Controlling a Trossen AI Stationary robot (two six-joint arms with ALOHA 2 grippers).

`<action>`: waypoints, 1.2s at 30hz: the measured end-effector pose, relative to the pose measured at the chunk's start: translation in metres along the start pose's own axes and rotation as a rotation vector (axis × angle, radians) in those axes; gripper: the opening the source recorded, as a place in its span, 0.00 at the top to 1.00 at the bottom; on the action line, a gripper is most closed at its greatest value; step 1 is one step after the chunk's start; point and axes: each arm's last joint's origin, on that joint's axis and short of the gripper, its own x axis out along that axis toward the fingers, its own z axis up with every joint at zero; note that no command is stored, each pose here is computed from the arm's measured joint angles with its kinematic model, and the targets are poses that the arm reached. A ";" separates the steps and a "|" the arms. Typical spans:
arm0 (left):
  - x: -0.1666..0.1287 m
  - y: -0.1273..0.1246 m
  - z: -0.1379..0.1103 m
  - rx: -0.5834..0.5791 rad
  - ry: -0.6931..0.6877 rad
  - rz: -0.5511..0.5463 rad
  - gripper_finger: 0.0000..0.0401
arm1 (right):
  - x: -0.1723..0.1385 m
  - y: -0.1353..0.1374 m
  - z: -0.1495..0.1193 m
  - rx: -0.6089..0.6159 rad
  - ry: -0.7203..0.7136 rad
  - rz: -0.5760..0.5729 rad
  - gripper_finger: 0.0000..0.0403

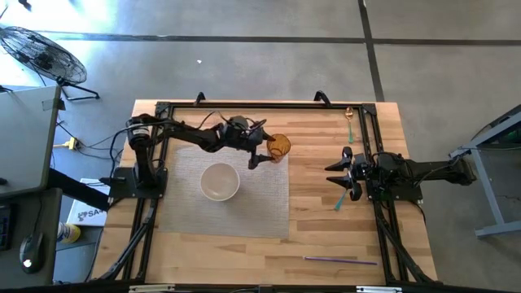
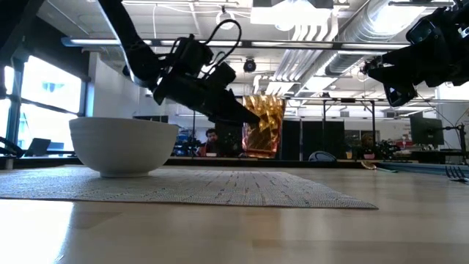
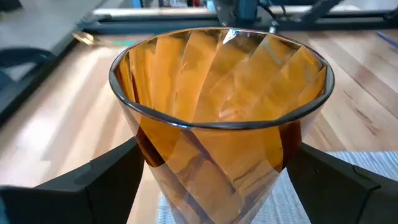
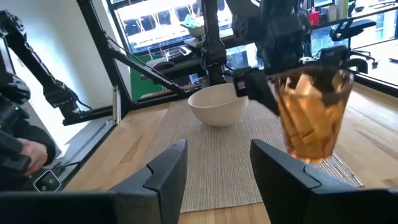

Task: Pick & Place Utensil
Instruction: Put the orange cup on the gray mat to the top right of the white bowl, then put the green spoon into the white bowl on the gray mat

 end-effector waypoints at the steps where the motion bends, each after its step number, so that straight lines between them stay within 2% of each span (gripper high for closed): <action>1: 0.003 -0.001 -0.002 -0.001 0.004 -0.002 0.11 | 0.000 0.000 0.000 0.000 0.000 0.000 0.58; 5: 0.009 -0.004 -0.011 -0.018 0.036 -0.001 0.11 | 0.000 0.000 0.000 0.000 0.000 0.000 0.58; 13: 0.010 -0.007 -0.012 -0.051 0.040 0.009 0.11 | 0.000 0.000 0.000 0.000 0.000 0.000 0.58; 19: 0.010 -0.007 -0.016 -0.064 0.071 -0.015 0.02 | 0.000 0.000 0.000 0.000 0.000 0.000 0.58; 25: 0.009 -0.008 -0.017 -0.072 0.097 -0.012 0.02 | 0.000 0.000 0.000 0.000 0.000 0.000 0.58; 29: 0.005 -0.008 -0.020 -0.071 0.168 0.021 0.01 | 0.000 0.000 0.000 0.000 0.000 0.000 0.58; 36: -0.006 -0.009 -0.009 -0.049 0.216 0.055 0.01 | 0.000 0.000 0.000 0.000 0.000 0.000 0.58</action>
